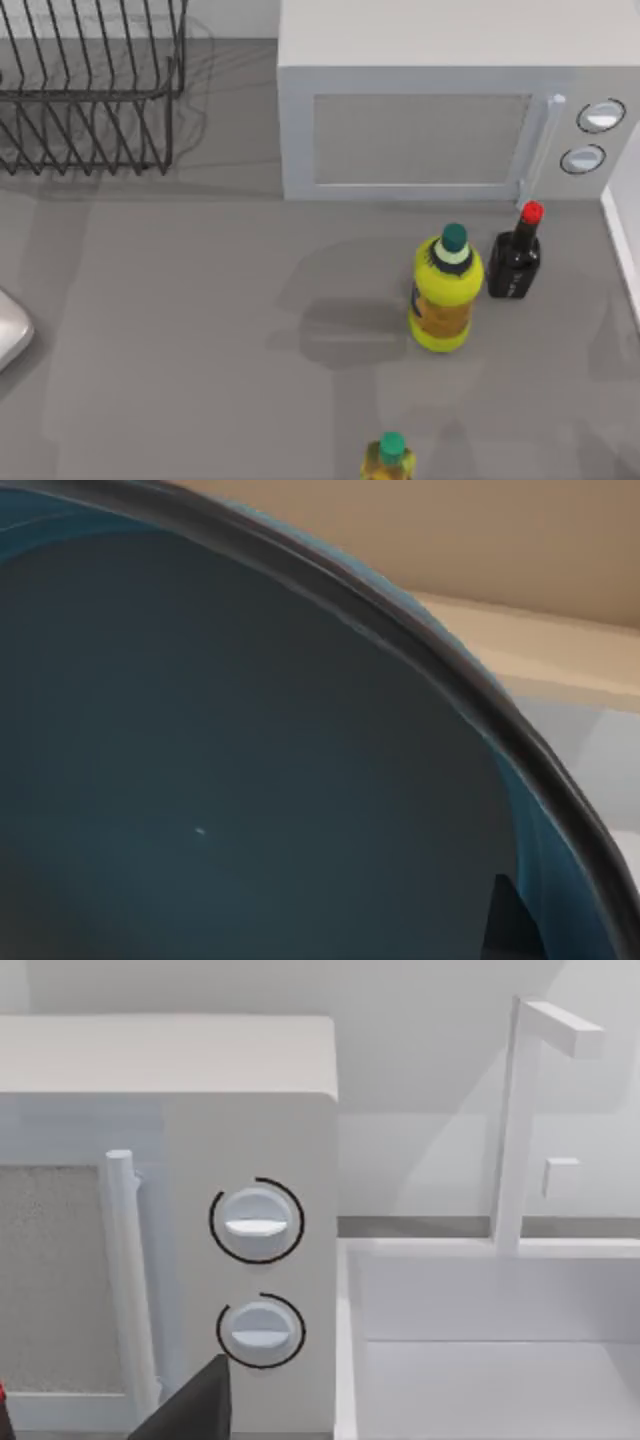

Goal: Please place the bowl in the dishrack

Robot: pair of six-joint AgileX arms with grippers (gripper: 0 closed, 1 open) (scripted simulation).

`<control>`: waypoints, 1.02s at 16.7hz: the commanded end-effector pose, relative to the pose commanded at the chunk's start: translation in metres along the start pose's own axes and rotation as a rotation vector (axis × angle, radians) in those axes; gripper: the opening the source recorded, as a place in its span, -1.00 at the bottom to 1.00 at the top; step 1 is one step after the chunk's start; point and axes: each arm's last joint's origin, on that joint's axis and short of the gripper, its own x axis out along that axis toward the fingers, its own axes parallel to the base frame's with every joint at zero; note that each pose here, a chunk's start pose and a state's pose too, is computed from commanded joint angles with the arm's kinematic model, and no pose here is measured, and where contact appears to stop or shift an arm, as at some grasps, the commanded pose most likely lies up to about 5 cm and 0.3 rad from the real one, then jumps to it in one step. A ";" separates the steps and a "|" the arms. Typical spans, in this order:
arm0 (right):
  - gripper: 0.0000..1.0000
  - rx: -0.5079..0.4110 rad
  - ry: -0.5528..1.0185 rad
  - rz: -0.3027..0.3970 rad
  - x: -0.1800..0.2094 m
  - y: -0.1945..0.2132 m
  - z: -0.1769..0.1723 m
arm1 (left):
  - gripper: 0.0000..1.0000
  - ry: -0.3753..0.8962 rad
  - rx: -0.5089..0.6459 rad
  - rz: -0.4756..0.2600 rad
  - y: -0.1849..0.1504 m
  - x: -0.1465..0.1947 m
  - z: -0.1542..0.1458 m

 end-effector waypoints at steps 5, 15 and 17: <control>1.00 0.000 0.000 0.000 0.000 0.000 0.000 | -1.00 -0.189 0.146 0.039 0.018 -0.043 -0.016; 1.00 0.000 0.000 0.000 0.000 0.000 0.000 | -1.00 -0.224 0.185 0.034 0.019 -0.049 -0.025; 1.00 0.000 0.000 0.000 0.000 0.000 0.000 | -1.00 -0.222 0.184 0.034 0.023 -0.032 -0.025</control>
